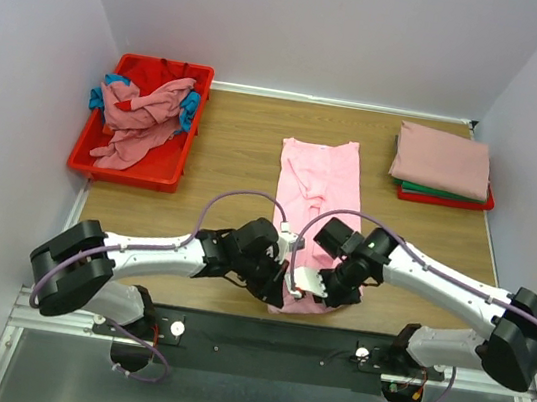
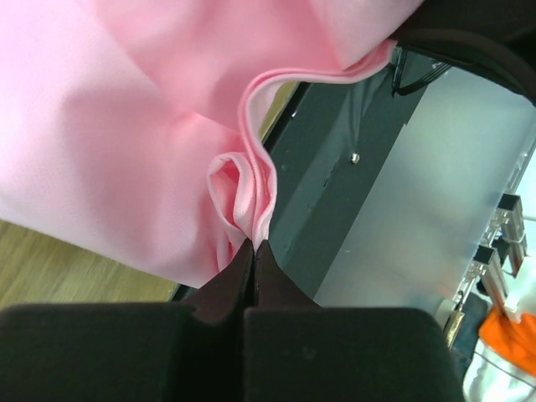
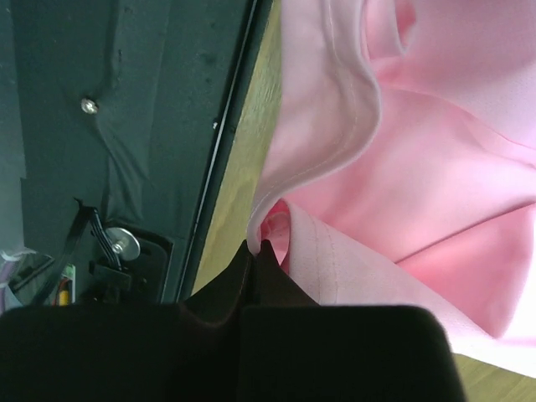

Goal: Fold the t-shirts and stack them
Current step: Fold the tshirt

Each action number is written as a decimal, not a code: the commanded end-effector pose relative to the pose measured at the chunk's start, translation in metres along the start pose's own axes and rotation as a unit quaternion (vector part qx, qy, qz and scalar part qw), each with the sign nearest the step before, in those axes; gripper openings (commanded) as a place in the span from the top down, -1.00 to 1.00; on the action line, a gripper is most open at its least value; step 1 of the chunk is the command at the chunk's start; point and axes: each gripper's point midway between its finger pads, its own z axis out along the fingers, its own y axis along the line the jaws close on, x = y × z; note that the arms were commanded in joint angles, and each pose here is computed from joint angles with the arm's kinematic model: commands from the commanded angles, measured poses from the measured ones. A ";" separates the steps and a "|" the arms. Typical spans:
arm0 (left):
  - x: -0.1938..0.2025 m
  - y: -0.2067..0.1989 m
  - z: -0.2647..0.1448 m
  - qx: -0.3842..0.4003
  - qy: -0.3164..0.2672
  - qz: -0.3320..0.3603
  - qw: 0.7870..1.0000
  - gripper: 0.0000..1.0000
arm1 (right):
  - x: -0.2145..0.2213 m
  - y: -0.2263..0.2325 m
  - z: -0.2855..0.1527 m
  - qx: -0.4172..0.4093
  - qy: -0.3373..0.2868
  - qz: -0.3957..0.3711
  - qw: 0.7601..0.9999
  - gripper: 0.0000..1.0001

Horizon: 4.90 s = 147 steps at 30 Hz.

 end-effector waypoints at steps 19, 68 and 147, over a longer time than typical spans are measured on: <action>0.015 -0.009 0.000 0.020 -0.007 -0.037 0.999 1.00 | -0.001 -0.009 0.009 0.017 0.066 -0.064 0.996 0.99; 0.010 -0.047 -0.018 0.040 0.006 0.008 0.999 1.00 | -0.011 0.046 -0.023 -0.043 -0.069 -0.019 0.997 0.99; -0.247 0.264 -0.030 -0.186 -0.146 -0.137 0.962 0.32 | 0.158 -0.315 -0.028 0.150 -0.237 0.587 0.759 0.76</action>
